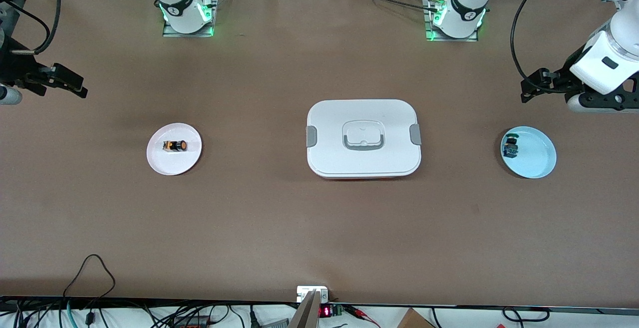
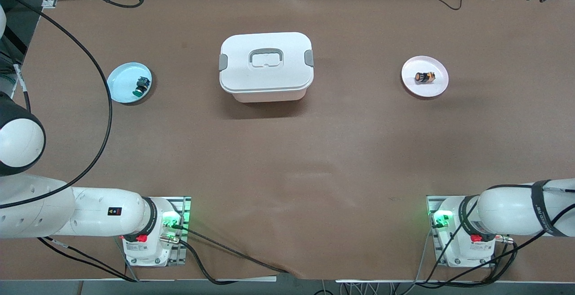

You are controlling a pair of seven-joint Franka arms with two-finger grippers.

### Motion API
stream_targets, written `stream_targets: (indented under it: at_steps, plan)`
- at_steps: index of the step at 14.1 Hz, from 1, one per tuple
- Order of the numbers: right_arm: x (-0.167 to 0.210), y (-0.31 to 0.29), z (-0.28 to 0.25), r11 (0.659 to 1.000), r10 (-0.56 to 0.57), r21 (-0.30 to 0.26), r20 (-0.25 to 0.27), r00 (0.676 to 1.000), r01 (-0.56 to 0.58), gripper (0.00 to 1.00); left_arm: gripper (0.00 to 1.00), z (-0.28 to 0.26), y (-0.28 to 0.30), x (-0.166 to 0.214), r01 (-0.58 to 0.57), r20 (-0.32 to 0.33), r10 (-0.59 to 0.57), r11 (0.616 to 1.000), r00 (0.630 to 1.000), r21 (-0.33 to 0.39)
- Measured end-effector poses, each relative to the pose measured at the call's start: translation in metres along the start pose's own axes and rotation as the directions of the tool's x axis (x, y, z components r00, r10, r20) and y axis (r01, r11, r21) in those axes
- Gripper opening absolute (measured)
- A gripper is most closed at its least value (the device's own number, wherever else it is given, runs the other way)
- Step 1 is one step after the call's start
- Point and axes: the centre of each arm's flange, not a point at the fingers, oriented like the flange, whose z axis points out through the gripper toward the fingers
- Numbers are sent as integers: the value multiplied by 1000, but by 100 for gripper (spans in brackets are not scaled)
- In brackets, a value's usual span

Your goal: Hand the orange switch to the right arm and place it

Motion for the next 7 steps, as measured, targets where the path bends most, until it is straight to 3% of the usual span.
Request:
stream_targets:
  at_steps: [7]
  plan:
    - [-5,-4,2,1000,-7,-1,47,999,7,100,100,0,0,0,0,0,0,1000,1000,0]
